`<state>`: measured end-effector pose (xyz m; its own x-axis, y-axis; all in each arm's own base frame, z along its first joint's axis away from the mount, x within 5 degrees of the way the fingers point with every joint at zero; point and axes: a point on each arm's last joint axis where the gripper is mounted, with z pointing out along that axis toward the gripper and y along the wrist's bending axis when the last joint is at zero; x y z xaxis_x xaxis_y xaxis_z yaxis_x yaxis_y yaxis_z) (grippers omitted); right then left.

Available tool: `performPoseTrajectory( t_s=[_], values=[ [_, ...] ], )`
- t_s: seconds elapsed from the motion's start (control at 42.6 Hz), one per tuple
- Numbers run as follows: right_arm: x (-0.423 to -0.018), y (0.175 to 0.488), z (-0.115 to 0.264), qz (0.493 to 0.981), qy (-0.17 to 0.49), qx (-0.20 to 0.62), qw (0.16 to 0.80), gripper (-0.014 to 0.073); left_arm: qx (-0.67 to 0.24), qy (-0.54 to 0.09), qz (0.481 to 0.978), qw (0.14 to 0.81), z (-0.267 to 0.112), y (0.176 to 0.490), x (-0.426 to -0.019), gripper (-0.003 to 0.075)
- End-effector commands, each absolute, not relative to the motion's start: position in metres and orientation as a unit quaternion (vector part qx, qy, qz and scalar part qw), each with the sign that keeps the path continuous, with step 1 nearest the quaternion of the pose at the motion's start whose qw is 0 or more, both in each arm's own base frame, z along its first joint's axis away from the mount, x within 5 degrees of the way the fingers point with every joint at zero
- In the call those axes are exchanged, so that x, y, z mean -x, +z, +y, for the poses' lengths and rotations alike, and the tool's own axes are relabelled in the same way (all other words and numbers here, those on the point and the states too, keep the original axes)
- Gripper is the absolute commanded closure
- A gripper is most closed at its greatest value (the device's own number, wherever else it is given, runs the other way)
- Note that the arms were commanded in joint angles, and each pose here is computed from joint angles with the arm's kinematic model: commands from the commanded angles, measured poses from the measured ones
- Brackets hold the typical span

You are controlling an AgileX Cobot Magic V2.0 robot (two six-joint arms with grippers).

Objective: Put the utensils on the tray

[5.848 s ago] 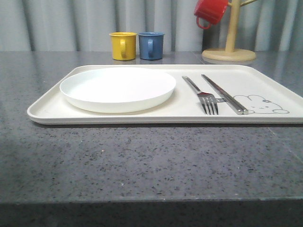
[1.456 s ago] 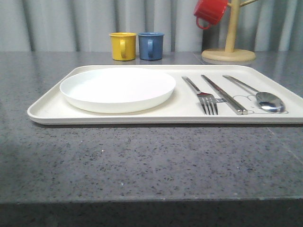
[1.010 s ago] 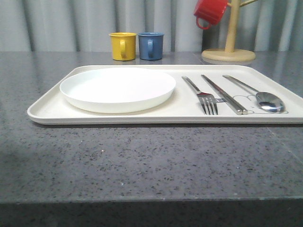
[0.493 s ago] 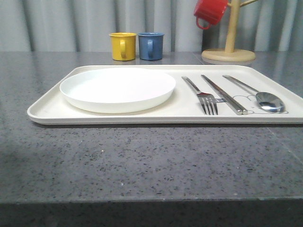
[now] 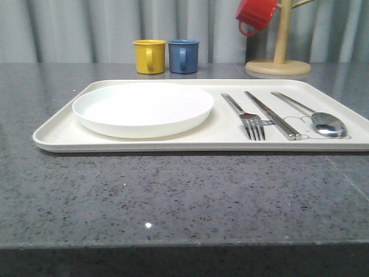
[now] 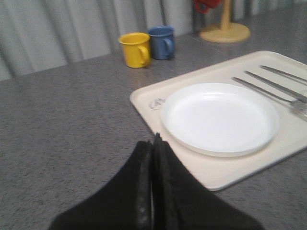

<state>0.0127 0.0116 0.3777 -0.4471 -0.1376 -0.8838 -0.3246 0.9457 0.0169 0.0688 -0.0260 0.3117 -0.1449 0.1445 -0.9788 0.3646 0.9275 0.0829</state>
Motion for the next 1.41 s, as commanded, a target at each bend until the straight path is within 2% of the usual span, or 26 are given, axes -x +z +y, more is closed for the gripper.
performPoseTrajectory(
  t_s=[0.0,0.164,0.376,0.54,1.386],
  values=[
    [-0.017,0.388,0.012,0.826,0.093,0.137,0.539,0.0708,-0.120,-0.069,0.695,0.706,-0.018,0.302,-0.066,0.0741],
    [-0.017,0.388,0.012,0.826,0.093,0.137,0.539,0.0708,-0.071,-0.026,0.657,0.750,-0.008,0.255,-0.058,0.0741],
    [-0.017,0.388,0.012,0.826,0.093,0.137,0.539,0.0708,-0.043,0.002,0.614,0.788,-0.003,0.223,-0.054,0.0741],
    [-0.017,0.388,0.012,0.826,0.093,0.137,0.539,0.0708,-0.028,0.022,0.616,0.787,-0.001,0.222,-0.052,0.0741],
    [-0.017,0.388,0.012,0.826,0.093,0.137,0.539,0.0708,-0.037,0.010,0.637,0.770,-0.002,0.217,-0.054,0.0741]
  ],
)
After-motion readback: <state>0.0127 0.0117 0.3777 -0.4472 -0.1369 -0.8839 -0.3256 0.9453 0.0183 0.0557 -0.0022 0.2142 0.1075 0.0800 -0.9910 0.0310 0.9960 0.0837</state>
